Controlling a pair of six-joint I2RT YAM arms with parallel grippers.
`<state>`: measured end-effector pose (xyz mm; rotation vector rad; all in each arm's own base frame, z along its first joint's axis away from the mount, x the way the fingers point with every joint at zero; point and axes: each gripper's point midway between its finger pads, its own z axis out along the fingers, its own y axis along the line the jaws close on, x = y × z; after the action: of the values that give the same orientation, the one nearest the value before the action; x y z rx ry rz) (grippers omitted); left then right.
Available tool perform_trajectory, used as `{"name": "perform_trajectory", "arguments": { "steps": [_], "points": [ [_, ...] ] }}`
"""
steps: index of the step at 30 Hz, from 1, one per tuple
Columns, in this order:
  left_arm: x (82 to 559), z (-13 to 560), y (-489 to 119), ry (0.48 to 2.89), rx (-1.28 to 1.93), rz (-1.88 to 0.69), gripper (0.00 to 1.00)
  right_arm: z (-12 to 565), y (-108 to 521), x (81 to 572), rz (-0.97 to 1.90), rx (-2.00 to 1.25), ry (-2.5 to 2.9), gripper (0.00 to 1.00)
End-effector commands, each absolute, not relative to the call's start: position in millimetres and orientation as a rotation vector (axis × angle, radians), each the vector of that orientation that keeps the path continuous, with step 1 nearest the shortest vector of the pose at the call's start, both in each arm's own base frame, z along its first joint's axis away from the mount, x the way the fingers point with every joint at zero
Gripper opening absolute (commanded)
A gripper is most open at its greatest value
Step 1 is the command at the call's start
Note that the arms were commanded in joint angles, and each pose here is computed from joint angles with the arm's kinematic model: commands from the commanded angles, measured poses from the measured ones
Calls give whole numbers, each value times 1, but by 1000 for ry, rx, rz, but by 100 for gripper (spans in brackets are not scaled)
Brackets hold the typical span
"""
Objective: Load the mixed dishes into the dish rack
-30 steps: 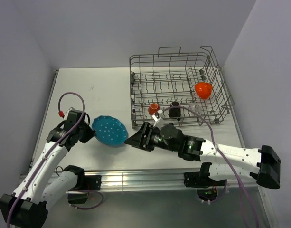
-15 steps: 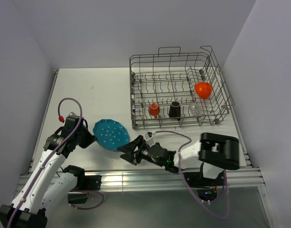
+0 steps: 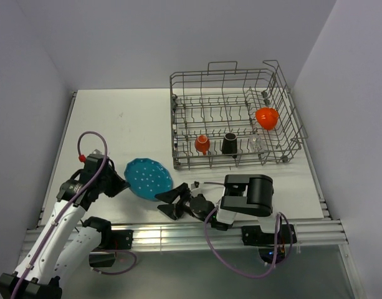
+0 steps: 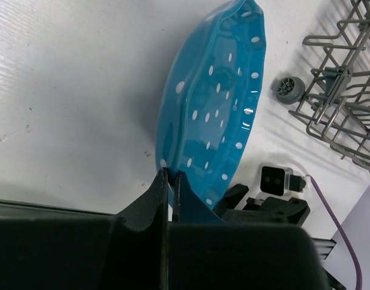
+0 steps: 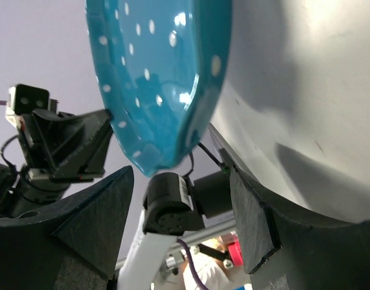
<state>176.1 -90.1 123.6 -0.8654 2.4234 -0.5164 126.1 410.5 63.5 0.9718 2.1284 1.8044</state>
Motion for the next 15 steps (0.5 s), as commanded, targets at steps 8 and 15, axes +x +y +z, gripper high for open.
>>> {"name": "perform_trajectory", "arguments": {
  "steps": [8,15],
  "points": [
    [180,157,-112,2325,-800,-749,0,147,418,143,2220,1037,1689,72],
    [172,150,-110,2343,-810,-738,0,158,426,152,2191,969,1621,66]
  ]
}}
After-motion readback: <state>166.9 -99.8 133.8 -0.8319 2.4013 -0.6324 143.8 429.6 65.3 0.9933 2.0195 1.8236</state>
